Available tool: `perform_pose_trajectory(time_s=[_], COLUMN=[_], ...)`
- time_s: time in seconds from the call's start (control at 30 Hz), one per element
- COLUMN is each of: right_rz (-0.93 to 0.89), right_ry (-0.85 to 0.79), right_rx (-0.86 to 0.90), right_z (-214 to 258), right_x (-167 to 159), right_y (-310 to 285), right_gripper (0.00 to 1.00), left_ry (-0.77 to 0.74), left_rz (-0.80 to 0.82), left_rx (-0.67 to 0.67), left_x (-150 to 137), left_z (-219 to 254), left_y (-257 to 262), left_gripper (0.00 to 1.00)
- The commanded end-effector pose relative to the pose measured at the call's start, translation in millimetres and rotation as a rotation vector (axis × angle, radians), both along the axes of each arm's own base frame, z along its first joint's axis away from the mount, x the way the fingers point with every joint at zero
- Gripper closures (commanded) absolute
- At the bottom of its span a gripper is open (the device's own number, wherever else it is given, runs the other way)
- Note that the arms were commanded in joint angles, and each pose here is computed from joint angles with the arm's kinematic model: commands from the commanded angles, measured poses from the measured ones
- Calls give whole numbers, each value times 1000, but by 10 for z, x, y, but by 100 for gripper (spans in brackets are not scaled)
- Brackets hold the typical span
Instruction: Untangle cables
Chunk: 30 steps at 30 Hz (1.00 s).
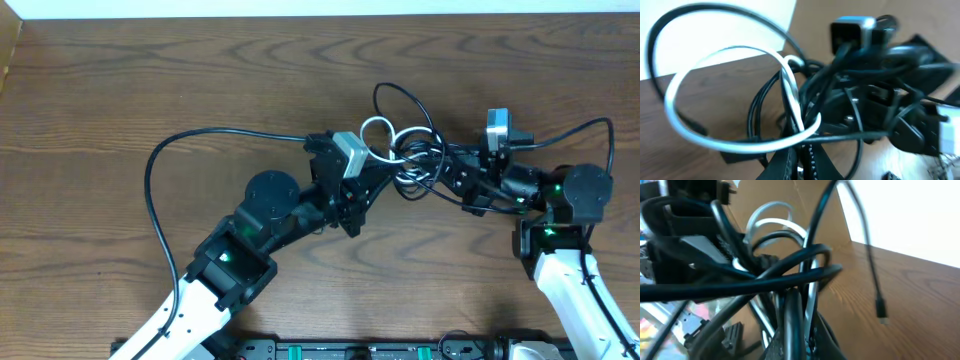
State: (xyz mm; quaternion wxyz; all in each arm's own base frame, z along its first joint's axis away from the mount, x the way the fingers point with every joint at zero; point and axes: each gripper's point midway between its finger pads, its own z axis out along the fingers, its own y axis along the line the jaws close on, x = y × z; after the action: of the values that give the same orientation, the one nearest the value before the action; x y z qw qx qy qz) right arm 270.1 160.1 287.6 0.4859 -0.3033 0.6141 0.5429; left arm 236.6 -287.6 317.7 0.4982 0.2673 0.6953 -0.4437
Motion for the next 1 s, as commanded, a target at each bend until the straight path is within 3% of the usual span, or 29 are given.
perform_pose_trajectory(time_s=[0.0,0.4,0.7,0.97], right_rz=[-52,-54,-55,-55], right_ry=[-40,-40,-40,-40], right_rx=[-7,-7,-7,-7], right_z=[28,28,29,29], right_x=[81,84,84,85], right_y=[-90,-95,-95,-95], right_gripper=[99,99,99,99], left_ry=[-82,-138,-52,-68], left_rz=[-74,-78,349,492], left_rx=[-25,99,313,387], left_x=[-213,-271,272,413], left_z=[240,55,-369,-424], left_y=[28,110,645,880], left_gripper=[93,93,93,93])
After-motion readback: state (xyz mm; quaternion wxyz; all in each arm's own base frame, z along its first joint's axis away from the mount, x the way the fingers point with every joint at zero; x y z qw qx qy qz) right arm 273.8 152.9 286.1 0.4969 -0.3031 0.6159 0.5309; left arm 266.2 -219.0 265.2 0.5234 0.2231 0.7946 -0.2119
